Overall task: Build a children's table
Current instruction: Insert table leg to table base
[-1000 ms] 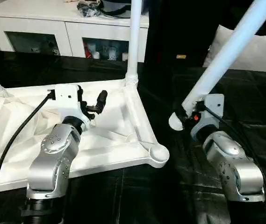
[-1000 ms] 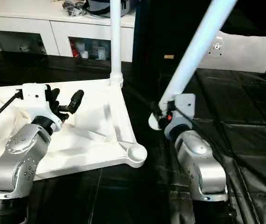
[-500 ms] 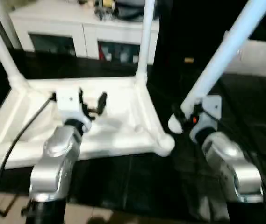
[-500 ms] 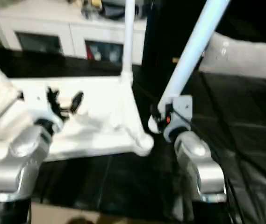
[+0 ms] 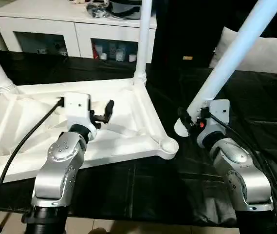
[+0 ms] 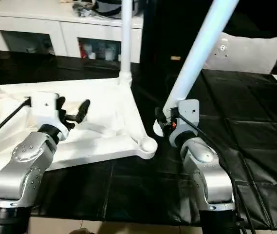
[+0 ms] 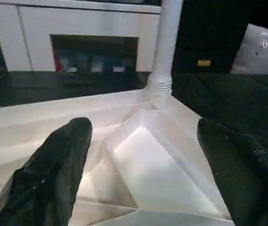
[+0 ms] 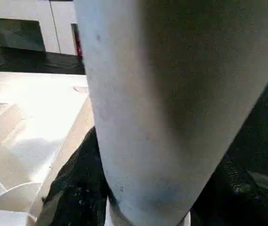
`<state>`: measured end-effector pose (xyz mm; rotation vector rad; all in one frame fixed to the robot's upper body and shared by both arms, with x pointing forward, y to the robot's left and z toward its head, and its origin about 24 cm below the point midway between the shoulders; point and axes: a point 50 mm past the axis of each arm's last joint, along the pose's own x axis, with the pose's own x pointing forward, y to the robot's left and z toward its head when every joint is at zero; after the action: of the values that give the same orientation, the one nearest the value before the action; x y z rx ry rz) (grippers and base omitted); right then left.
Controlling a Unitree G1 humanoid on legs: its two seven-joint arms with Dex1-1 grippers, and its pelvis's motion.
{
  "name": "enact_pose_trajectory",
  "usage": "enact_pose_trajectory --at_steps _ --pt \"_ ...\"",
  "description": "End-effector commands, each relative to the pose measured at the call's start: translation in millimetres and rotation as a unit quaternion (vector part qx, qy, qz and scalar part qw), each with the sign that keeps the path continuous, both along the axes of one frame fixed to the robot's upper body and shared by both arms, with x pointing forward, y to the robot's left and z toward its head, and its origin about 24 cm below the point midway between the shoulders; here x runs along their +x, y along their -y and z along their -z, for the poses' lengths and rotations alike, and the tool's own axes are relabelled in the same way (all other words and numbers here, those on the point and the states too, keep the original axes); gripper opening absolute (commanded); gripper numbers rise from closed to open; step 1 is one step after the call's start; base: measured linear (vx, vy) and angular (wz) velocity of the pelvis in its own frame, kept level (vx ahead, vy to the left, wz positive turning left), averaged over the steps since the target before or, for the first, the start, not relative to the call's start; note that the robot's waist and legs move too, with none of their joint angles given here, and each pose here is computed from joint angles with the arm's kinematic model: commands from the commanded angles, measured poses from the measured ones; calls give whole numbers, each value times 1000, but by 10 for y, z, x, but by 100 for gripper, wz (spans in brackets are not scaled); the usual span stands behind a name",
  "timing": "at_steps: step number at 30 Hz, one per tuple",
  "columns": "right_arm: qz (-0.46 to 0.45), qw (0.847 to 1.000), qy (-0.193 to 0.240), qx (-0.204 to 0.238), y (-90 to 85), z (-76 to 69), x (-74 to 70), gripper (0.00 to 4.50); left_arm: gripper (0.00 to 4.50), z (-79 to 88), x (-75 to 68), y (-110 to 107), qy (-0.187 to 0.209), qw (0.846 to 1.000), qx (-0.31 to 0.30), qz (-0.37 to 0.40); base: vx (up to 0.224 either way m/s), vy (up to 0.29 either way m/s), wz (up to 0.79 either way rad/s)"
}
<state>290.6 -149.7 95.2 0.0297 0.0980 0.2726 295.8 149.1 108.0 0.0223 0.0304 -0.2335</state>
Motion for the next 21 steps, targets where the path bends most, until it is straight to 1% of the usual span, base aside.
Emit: enact_pose_trajectory --at_steps 1,5,6,9,11,12,13,14,16,17,19,21 --pt "7 1000 16 -3 64 -56 32 188 399 -4 1 85 1 1000 11 29 0 0 0" --pt "-3 1000 18 -7 93 -63 33 188 399 17 2 135 -3 999 17 51 0 0 0" --pt "-2 1000 19 -3 114 -64 35 188 399 24 -13 183 -2 996 22 86 0 0 0" --pt "-30 999 27 37 113 -103 28 188 399 53 -49 242 -8 987 45 153 0 0 0" --pt "-46 998 31 42 124 -112 26 188 399 88 -81 270 -15 977 75 200 0 0 0" --pt "-50 997 30 52 136 -120 25 188 399 114 -91 276 -25 971 88 222 0 0 0" --pt "-61 995 27 76 158 -140 22 188 399 159 -104 291 -43 957 111 264 0 0 0" --pt "-66 994 26 83 165 -146 22 188 399 167 -106 298 -47 952 117 278 0 0 0" --pt "-72 993 39 88 191 -191 26 188 399 176 -120 326 -58 939 124 315 0 0 0" --pt "-72 993 39 88 191 -191 26 188 399 176 -120 326 -58 939 124 315 0 0 0" --pt "-60 993 50 86 228 -219 34 188 399 189 -140 341 -66 925 134 348 0 0 0" --pt "-83 994 16 73 263 -163 22 188 399 236 -180 353 -88 900 152 400 0 0 0"
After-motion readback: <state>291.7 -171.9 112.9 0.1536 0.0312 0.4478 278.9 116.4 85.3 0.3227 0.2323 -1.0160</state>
